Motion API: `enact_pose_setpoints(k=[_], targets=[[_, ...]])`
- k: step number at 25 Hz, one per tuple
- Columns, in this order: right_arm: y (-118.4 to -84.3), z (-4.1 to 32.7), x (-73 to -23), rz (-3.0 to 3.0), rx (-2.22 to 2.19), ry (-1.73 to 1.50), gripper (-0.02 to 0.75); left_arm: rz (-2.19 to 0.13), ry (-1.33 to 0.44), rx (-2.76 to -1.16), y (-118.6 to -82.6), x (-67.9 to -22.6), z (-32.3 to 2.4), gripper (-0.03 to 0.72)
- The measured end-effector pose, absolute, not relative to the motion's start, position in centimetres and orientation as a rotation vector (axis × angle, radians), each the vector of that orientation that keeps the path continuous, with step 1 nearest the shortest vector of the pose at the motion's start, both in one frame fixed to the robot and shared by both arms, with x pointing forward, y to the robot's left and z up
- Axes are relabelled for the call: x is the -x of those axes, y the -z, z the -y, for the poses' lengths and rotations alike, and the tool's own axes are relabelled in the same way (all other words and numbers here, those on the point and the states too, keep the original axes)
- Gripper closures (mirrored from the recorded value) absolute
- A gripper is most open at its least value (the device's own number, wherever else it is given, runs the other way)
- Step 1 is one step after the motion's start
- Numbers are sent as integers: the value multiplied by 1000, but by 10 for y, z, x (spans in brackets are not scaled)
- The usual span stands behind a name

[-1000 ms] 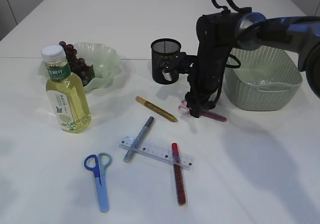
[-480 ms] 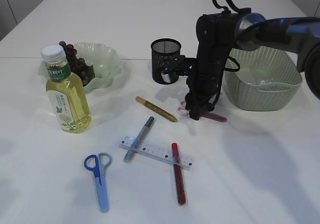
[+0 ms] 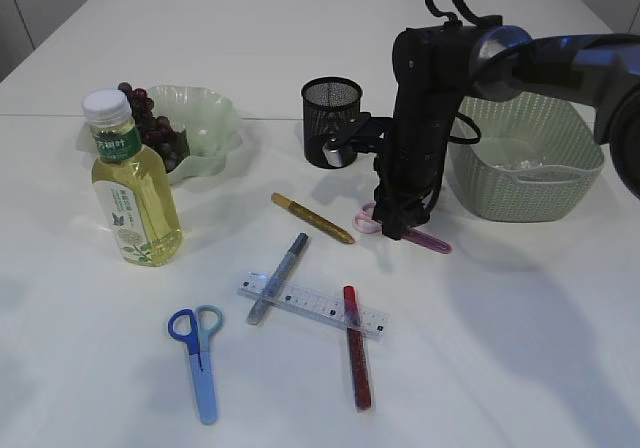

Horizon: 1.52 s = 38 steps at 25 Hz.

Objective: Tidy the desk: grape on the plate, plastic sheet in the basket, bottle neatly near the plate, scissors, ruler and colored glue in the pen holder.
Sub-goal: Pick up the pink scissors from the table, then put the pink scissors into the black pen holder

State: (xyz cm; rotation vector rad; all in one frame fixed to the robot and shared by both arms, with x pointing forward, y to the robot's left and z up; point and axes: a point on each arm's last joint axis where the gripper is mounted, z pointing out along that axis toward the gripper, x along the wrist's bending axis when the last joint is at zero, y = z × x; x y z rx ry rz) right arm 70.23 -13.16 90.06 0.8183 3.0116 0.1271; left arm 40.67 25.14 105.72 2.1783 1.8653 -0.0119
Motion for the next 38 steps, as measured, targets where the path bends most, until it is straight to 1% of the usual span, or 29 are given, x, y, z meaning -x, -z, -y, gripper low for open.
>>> enact_pose_setpoints(k=[8, 15, 20, 31, 38], targets=[[-904, 127, -708, -2985, -906, -182, 557, -1865, 12, -2178, -1057, -407, -251, 324], [-934, 119, -716, -2912, -959, -335, 557, -1865, 12, -2178, -1057, -407, -251, 325], [-949, 123, -716, -2900, -1000, -426, 557, -1865, 12, -2178, -1057, -407, -251, 326], [-1011, 159, -740, -2713, -1207, -1100, 557, -1865, 14, -2177, -1057, -407, -251, 327], [-1035, 152, -754, -2473, -1090, -1427, 557, -1862, 46, -2155, -1058, -406, -249, 327]])
